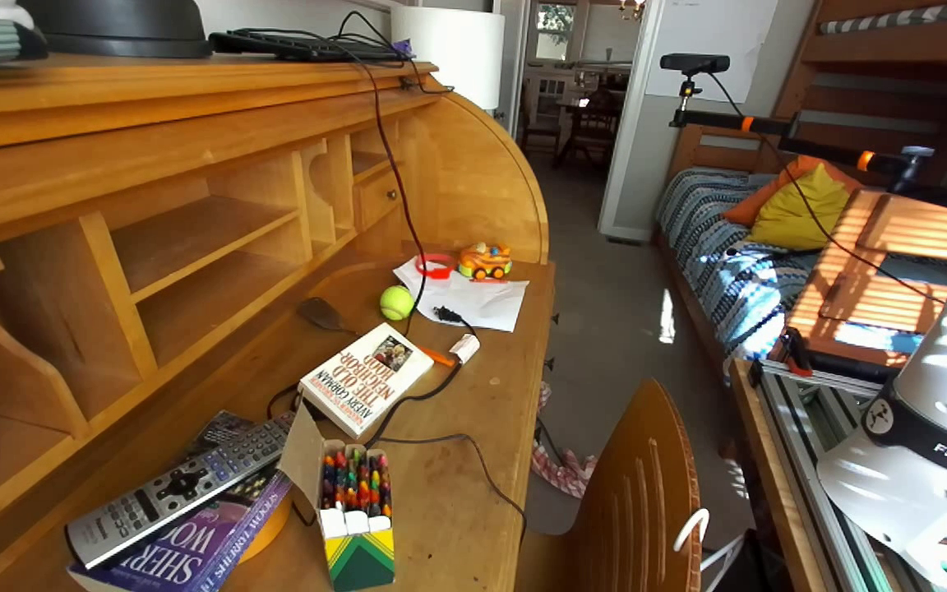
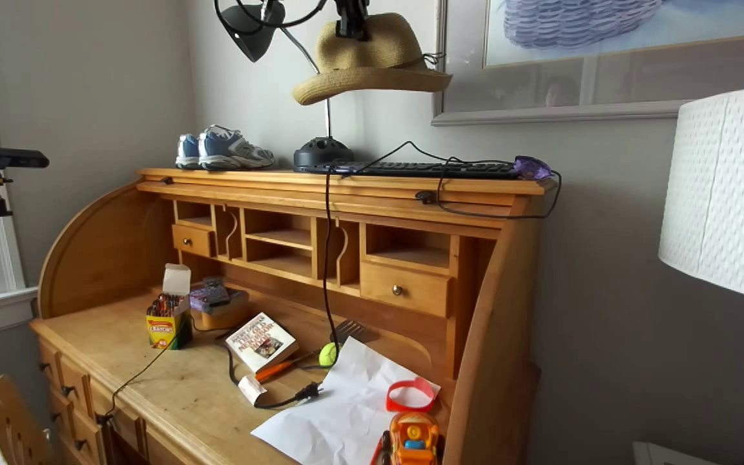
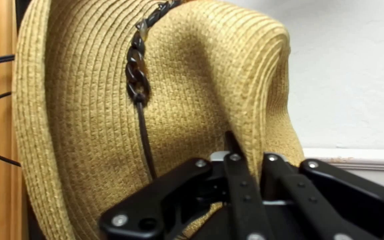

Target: Put the hat on the top of the dresser

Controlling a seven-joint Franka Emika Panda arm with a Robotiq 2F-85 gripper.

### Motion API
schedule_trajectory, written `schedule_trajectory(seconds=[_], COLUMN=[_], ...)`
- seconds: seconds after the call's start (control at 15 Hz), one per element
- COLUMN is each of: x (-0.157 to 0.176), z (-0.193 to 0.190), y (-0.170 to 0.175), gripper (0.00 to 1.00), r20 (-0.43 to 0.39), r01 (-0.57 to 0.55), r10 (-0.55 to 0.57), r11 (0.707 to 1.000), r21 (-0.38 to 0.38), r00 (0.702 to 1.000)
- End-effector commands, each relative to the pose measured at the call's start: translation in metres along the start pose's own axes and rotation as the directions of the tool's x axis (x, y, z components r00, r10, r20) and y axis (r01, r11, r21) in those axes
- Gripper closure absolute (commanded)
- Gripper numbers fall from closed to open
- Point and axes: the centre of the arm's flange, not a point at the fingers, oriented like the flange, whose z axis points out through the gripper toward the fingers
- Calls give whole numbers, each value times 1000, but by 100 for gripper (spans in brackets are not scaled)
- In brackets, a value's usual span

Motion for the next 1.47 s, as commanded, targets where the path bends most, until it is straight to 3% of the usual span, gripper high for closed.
schedule_trajectory(seconds=[0.0,0.33,0.73,1.4], x=[25,23,14,32], z=[27,60,93,127], y=[-6,-7,8,55], gripper=[98,98,98,98], r20=[-30,-119,-82,-73], r01=[19,-42,-70,-91], r10=[-19,42,64,82], r11=[1000,999,995,987], r21=[0,7,-67,-135], r00=[999,992,995,994])
